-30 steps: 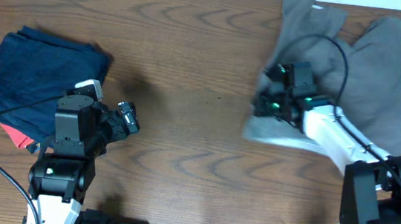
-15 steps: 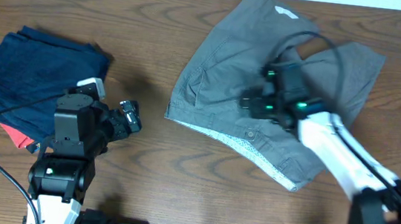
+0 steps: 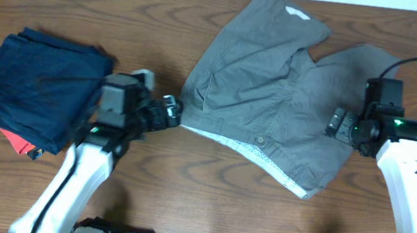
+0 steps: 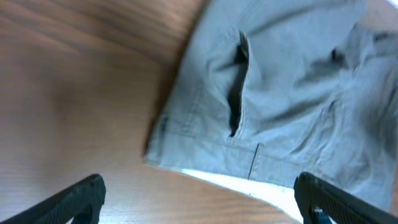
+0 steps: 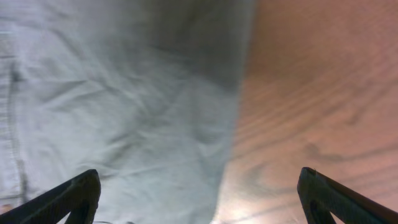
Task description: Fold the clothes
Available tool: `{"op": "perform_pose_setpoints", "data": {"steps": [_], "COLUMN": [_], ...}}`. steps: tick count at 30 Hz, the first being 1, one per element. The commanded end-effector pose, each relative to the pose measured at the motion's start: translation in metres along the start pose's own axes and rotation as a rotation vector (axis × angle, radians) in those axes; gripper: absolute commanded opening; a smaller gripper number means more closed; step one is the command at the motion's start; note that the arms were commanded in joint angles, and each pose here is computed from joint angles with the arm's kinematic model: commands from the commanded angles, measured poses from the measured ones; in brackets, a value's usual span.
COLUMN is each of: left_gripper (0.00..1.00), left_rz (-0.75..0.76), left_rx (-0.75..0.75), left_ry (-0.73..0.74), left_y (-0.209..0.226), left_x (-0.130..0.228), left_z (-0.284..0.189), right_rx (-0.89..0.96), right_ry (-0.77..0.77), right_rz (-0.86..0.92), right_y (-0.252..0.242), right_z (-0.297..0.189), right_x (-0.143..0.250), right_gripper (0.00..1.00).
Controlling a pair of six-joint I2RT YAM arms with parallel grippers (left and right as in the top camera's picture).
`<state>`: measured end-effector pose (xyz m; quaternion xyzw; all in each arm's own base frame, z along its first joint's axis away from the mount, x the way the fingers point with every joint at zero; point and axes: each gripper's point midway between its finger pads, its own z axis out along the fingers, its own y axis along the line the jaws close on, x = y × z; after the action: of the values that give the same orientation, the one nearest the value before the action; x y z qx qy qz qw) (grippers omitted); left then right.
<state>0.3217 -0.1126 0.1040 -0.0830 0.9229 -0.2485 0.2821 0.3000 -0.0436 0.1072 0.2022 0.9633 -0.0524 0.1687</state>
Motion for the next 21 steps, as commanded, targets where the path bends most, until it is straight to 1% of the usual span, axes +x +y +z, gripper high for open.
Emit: {"op": "perform_pose_setpoints", "data": {"steps": [1,5,6,7,8,9,10,11,12,14,17,19,21], "left_gripper": [0.98,0.99,0.94,0.78,0.59,0.34,0.20,0.08,0.06,0.06,0.06,0.06,0.06], "left_rz": [0.018,0.046,0.052,0.058,0.072,0.094,0.111,0.114,0.118,0.117,0.097,0.080,0.065], "left_rx": [0.009,0.015,0.019,0.021,0.027,0.035,0.025,0.008,-0.012,-0.057,-0.077,-0.074,-0.084], "left_ry": [0.092,0.144,0.145,0.141,0.133,0.120,0.084,0.051,0.006,-0.093,-0.227,-0.299,-0.329], "left_y": [-0.003,-0.003,-0.004,-0.004,-0.004,-0.005,-0.003,-0.001,0.001,0.006,0.003,-0.001,-0.002], "left_x": [0.018,0.035,0.037,0.037,0.036,0.033,0.025,0.016,0.004,-0.027,-0.086,-0.126,-0.153], "left_z": [0.035,0.071,0.077,0.082,0.086,0.089,0.091,0.091,0.090,0.085,0.070,0.054,0.039], "right_rx": [0.023,0.024,0.023,0.023,0.024,0.023,0.023,0.023,0.020,0.008,-0.015,-0.019,-0.019], "right_ry": [-0.005,-0.005,-0.004,-0.004,-0.004,-0.004,-0.004,-0.003,-0.002,0.002,0.009,0.010,0.010], "right_rz": [0.036,0.036,0.036,0.036,0.036,0.036,0.036,0.036,0.036,0.036,0.036,0.036,0.036], "right_y": [-0.010,-0.010,-0.010,-0.010,-0.010,-0.010,-0.010,-0.010,-0.010,-0.008,-0.004,-0.003,-0.003], "right_z": [-0.003,-0.003,-0.003,-0.003,-0.003,-0.003,-0.003,-0.003,-0.003,-0.003,-0.003,-0.003,-0.003], "right_x": [-0.003,-0.002,-0.002,-0.002,-0.002,-0.002,-0.002,-0.002,-0.002,-0.001,0.000,0.000,0.000], "right_gripper": [0.99,0.99,0.99,0.99,0.99,0.99,0.99,0.99,0.99,0.99,0.99,0.99,0.99]}}
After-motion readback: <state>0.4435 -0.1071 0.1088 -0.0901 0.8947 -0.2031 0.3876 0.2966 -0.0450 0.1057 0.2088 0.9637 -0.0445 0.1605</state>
